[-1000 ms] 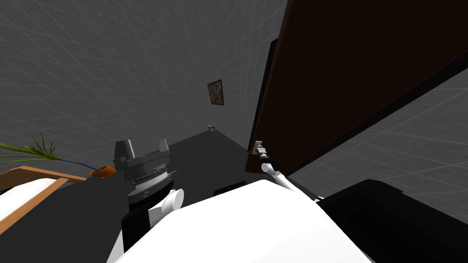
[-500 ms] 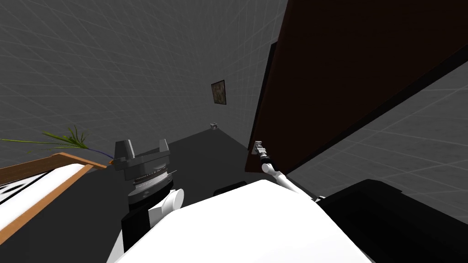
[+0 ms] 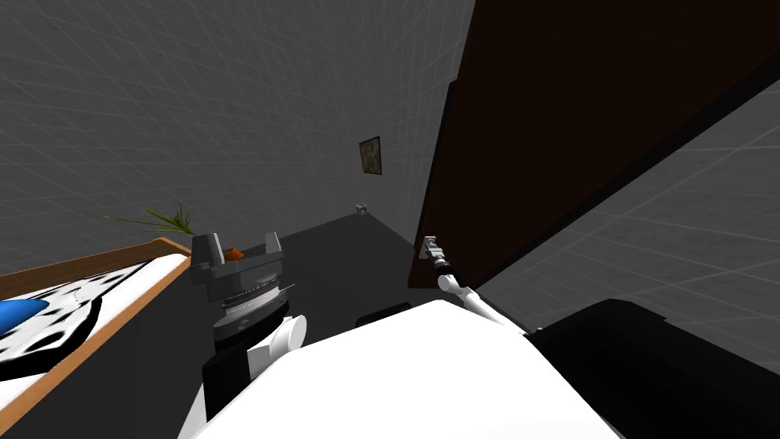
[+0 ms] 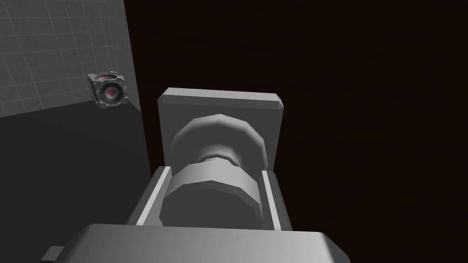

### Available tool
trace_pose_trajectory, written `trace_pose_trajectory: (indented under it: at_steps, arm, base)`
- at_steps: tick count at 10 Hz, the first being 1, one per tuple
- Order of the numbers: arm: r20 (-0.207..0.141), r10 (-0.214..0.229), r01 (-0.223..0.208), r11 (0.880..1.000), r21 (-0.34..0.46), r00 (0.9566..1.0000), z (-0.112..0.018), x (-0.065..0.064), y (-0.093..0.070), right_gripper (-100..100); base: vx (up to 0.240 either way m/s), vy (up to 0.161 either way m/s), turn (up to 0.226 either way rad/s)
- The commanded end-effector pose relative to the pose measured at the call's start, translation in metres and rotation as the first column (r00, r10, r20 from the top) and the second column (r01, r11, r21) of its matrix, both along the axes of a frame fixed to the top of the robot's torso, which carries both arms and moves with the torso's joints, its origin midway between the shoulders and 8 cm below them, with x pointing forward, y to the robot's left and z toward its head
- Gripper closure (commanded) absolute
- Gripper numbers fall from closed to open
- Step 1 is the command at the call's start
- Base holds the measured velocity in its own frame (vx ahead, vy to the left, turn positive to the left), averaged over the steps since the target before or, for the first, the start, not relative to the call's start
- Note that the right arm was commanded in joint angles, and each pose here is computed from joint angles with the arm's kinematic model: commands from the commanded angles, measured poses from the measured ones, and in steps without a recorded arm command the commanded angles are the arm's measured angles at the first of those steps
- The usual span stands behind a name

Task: Pull the door open

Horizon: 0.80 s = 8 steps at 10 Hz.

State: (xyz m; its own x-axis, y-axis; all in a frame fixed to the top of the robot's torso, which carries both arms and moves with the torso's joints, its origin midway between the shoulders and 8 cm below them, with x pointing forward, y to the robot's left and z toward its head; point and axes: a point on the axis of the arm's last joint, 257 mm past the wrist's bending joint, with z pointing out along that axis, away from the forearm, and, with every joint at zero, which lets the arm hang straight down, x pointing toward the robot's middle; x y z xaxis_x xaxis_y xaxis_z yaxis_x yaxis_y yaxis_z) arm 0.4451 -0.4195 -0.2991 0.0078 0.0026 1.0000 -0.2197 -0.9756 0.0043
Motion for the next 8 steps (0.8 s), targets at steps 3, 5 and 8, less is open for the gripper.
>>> trace_pose_trajectory:
  at_steps: [3,5,8]
  arm:
    - [0.008,0.029,-0.03,1.0,0.003,0.9995,0.0029,-0.0023,0.0062,100]
    - [-0.003,0.037,-0.037,0.999,0.004,0.9993,-0.0015,-0.0055,0.0081,100]
    - [0.0,0.053,-0.053,0.999,0.003,0.9986,-0.0002,-0.0081,0.0098,100]
  base:
    - [-0.213,-0.055,0.119]
    - [-0.105,-0.025,0.078]
    - [-0.175,-0.044,0.107]
